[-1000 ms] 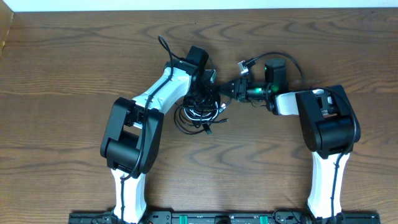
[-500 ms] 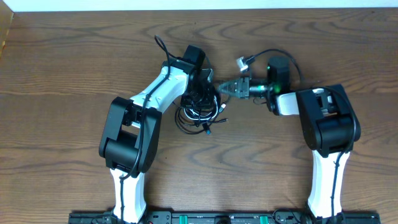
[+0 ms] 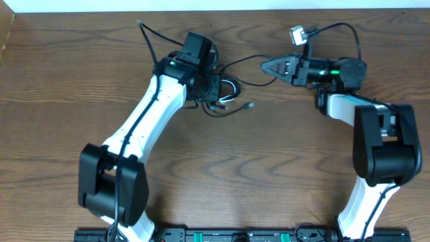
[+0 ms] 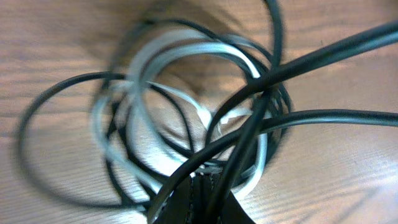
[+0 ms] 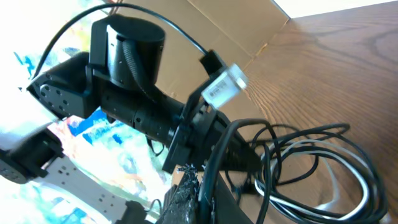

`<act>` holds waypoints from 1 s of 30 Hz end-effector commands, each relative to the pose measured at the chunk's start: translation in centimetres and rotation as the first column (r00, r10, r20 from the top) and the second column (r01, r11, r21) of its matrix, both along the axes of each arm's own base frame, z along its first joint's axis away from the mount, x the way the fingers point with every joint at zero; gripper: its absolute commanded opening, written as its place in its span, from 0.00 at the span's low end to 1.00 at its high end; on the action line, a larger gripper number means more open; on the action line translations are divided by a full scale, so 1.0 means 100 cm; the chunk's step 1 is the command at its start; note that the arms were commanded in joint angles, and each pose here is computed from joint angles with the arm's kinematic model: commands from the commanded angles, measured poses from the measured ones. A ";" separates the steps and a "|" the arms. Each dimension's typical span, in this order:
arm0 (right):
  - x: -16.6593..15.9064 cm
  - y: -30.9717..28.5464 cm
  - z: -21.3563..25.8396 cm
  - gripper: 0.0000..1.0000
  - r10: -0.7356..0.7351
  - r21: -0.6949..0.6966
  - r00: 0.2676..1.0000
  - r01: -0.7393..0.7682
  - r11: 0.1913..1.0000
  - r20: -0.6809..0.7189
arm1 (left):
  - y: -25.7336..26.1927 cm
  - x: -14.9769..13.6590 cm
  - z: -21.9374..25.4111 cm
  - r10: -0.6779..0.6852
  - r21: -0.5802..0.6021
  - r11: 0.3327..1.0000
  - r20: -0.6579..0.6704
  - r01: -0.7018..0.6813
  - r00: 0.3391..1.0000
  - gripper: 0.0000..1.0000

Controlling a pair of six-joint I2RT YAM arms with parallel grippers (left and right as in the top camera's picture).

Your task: Untangle cables

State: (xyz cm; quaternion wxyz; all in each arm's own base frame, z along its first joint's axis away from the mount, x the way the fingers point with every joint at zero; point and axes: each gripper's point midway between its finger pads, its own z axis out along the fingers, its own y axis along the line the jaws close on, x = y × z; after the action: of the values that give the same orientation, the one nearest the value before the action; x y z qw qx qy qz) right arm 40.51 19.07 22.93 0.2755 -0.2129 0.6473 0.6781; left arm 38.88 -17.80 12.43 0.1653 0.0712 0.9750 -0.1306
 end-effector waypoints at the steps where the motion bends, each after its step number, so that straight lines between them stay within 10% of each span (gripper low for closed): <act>1: 0.003 -0.027 0.032 0.01 -0.061 0.010 0.998 0.061 0.998 0.021 | 0.026 0.008 0.004 0.075 0.112 0.990 0.054 -0.081 0.996 0.07; 22: 0.013 -0.169 0.083 0.01 -0.398 0.021 0.909 0.399 0.917 0.122 | 0.122 0.011 0.006 0.398 0.401 0.806 0.176 -0.435 0.900 0.07; 30: 0.008 -0.195 0.077 0.01 -0.423 -0.016 0.900 0.427 0.904 0.102 | 0.140 0.010 -0.003 0.474 0.313 0.824 0.077 -0.472 0.877 0.07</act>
State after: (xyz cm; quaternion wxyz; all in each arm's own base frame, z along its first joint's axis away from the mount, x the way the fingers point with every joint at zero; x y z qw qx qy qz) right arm 42.16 -0.86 29.47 0.4441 -0.0814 0.6732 0.5857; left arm 39.93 -3.34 12.67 0.1885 -0.1343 0.9671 0.1060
